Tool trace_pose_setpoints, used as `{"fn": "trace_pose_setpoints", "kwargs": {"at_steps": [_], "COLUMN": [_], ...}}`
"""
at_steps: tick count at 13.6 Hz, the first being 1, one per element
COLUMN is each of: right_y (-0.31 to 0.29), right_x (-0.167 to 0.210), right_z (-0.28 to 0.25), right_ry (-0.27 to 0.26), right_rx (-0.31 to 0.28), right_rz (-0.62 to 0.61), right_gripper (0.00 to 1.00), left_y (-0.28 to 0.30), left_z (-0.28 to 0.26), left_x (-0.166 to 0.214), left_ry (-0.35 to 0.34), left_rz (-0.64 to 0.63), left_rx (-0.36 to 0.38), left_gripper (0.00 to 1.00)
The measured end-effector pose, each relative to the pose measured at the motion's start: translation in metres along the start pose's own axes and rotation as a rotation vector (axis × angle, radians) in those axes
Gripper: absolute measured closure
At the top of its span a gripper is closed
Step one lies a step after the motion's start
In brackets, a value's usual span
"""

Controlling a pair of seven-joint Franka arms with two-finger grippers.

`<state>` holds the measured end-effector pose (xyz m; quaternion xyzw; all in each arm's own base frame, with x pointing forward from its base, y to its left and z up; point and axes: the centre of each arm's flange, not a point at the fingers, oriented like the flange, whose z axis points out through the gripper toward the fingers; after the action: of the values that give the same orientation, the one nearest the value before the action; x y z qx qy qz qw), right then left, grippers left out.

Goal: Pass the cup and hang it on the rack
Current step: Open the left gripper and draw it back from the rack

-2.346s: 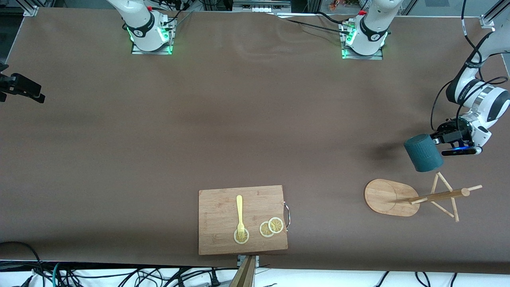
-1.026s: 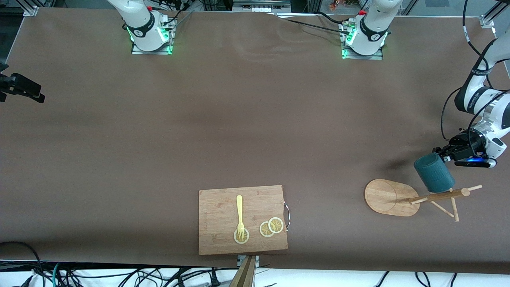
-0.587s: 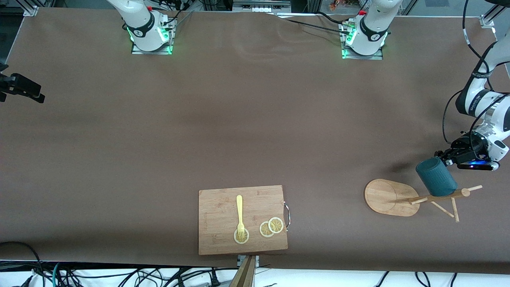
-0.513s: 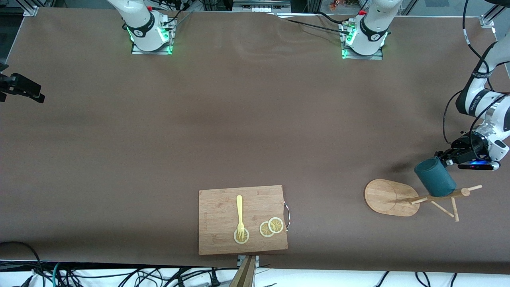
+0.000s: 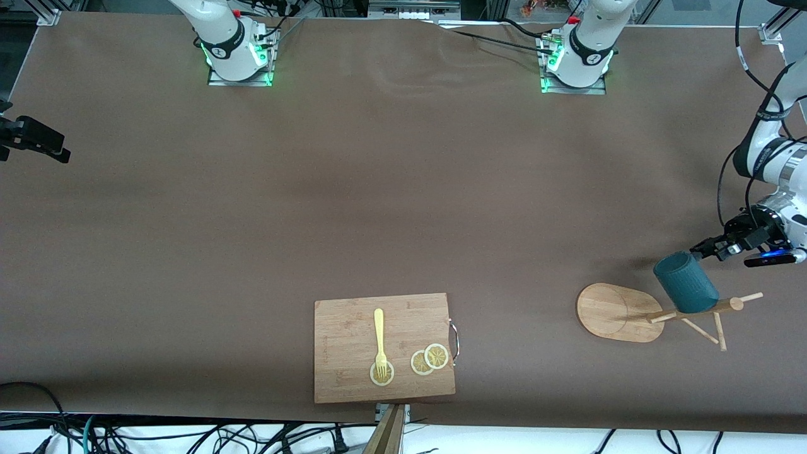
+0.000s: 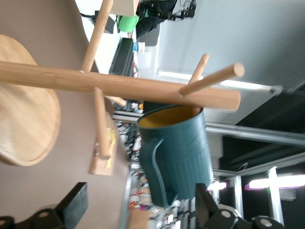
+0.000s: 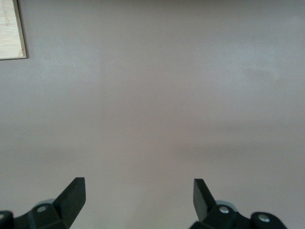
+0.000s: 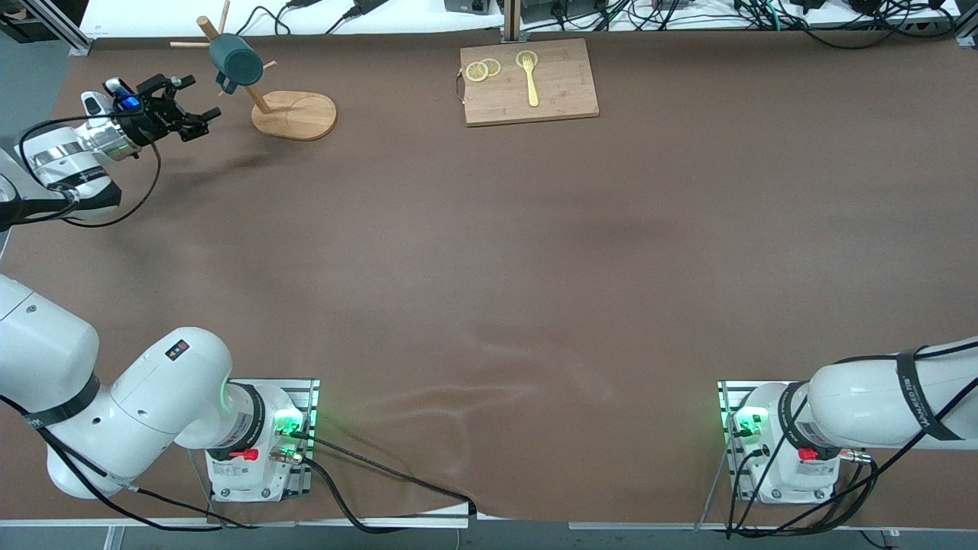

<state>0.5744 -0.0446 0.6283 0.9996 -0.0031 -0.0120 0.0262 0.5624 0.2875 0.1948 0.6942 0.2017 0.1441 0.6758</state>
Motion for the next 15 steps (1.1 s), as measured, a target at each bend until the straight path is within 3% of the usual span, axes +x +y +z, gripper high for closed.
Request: {"fn": "trace_pose_setpoints", "kwargs": {"at_steps": [3, 8, 12, 15], "right_y": [0.0, 0.001, 0.004, 0.006], "right_x": [0.0, 0.0, 0.0, 0.0], "right_z": [0.0, 0.001, 0.001, 0.001], "right_ry": [0.0, -0.001, -0.002, -0.002], "right_rx": [0.0, 0.0, 0.0, 0.0], "right_rz": [0.001, 0.002, 0.008, 0.011], "right_gripper": [0.0, 0.0, 0.0, 0.0], "left_y": [0.04, 0.185, 0.316, 0.377], "left_z": [-0.042, -0.075, -0.012, 0.069], "left_x": [-0.005, -0.032, -0.075, -0.118], "left_ry": [-0.102, -0.314, -0.408, -0.393], "left_rz": [0.132, 0.378, 0.515, 0.482], "left_rx": [0.224, 0.711, 1.049, 1.237], "left_gripper": [0.0, 0.0, 0.0, 0.0]}}
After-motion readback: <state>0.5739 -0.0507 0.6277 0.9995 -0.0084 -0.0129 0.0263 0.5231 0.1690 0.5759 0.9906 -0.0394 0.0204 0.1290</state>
